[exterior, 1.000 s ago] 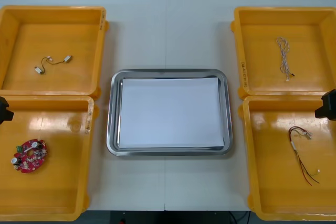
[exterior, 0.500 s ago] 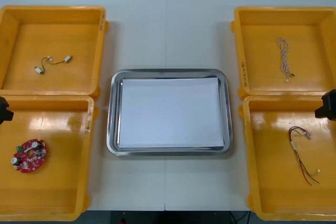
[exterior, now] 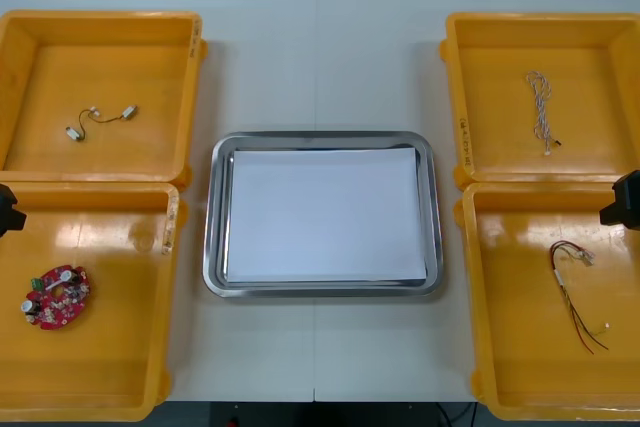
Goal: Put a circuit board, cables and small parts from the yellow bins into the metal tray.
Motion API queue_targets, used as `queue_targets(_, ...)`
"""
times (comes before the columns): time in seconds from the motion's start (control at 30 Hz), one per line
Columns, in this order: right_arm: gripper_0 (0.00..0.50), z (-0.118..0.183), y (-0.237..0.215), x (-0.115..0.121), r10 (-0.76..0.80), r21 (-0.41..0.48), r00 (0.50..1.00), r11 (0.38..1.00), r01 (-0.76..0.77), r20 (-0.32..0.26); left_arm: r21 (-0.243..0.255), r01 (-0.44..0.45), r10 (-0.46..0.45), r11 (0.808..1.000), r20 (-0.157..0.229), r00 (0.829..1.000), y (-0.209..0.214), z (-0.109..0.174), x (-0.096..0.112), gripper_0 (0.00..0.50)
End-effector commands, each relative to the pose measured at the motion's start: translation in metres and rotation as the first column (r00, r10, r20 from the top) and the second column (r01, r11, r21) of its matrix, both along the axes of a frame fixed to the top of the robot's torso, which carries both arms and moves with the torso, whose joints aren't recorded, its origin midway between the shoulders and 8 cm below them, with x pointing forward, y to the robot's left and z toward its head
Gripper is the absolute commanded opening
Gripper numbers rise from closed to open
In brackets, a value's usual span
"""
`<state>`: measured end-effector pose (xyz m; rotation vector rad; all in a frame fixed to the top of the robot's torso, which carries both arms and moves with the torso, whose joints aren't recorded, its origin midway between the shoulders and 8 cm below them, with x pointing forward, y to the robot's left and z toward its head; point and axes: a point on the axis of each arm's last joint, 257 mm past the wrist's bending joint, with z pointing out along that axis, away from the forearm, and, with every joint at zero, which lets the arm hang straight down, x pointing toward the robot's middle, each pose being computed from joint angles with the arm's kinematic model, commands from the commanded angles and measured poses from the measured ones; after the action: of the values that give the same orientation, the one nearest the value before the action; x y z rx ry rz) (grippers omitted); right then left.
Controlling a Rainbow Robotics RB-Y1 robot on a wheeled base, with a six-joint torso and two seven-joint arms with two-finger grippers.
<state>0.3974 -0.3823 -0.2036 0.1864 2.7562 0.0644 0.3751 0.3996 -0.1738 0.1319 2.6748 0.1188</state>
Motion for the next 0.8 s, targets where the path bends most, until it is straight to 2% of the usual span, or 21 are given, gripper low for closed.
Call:
queue_targets(0.03,0.5,0.0131,-0.0215,-0.0028,-0.014,-0.039,1.0,0.999,0.015,0.017,0.086,0.052,-0.054,0.995,0.012,0.998,0.0172,0.016,-0.0054,0.5)
queue_targets(0.8,0.5,0.0131,-0.0215,-0.0028,-0.014,-0.039,1.0,0.999,0.015,0.017,0.086,0.052,-0.054,0.995,0.012,0.998,0.0172,0.016,-0.0054,0.5)
